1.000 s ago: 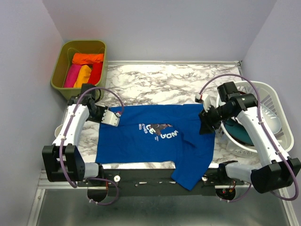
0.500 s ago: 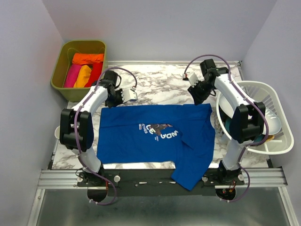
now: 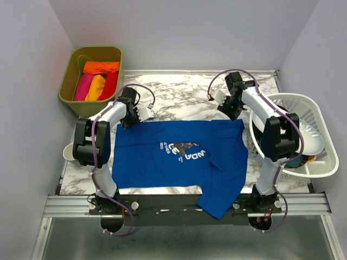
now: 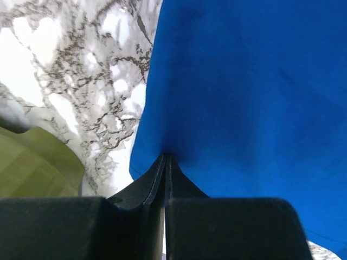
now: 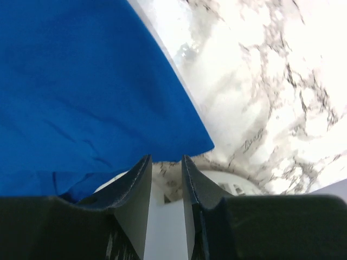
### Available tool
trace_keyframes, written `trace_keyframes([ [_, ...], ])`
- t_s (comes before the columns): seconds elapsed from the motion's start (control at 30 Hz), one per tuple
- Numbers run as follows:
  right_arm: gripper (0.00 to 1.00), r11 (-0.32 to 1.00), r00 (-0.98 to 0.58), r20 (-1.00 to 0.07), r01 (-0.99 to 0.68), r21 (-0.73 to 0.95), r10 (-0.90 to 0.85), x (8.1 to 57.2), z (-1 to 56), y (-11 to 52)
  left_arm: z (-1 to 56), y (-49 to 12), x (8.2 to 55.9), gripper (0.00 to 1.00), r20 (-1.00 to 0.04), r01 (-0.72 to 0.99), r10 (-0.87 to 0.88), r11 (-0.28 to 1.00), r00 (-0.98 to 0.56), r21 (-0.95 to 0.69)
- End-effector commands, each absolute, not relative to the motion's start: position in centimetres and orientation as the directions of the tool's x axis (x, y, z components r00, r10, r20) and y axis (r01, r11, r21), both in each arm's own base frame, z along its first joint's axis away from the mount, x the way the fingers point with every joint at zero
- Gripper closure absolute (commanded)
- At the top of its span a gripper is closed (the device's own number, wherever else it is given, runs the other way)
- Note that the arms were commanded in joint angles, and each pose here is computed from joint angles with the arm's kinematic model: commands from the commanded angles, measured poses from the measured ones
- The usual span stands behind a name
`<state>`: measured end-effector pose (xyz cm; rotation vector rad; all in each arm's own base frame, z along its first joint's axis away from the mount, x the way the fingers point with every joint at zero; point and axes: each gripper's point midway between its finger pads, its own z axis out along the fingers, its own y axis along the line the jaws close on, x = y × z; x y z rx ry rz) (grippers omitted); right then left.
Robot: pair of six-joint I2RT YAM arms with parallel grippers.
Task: Roll the t-shirts
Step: Fold the T-shirt at the center of the board.
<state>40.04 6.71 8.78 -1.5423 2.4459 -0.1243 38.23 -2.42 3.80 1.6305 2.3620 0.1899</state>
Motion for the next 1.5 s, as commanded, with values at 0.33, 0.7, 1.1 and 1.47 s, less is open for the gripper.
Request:
trace_keyframes([
  [0.33, 0.71, 0.208, -0.241, 0.141, -0.954, -0.215, -0.96, 41.8, 1.5, 3.7, -0.1, 2.3, 38.7, 0.91, 0.073, 0.898, 0.945, 0.277, -0.319, 0.341],
  [0.7, 0.71, 0.175, -0.213, 0.097, -0.936, -0.305, -0.972, 48.4, 1.0, 5.6, 0.4, 3.8, 41.5, 0.91, 0.094, 0.849, 0.937, 0.257, -0.335, 0.462],
  [1.1, 0.51, 0.33, -0.32, -0.107, -0.811, -0.483, -0.941, 50.6, 10.7, 7.0, 11.5, -4.9, 44.1, 0.79, -0.216, 0.757, 0.955, 0.292, -0.201, 0.585],
  [1.47, 0.45, 0.269, -0.128, -0.411, -0.914, -0.305, -0.903, 38.0, 15.4, 15.3, 21.8, -14.0, 40.3, 0.64, -0.717, 0.652, 0.573, 0.726, -0.396, 0.22],
])
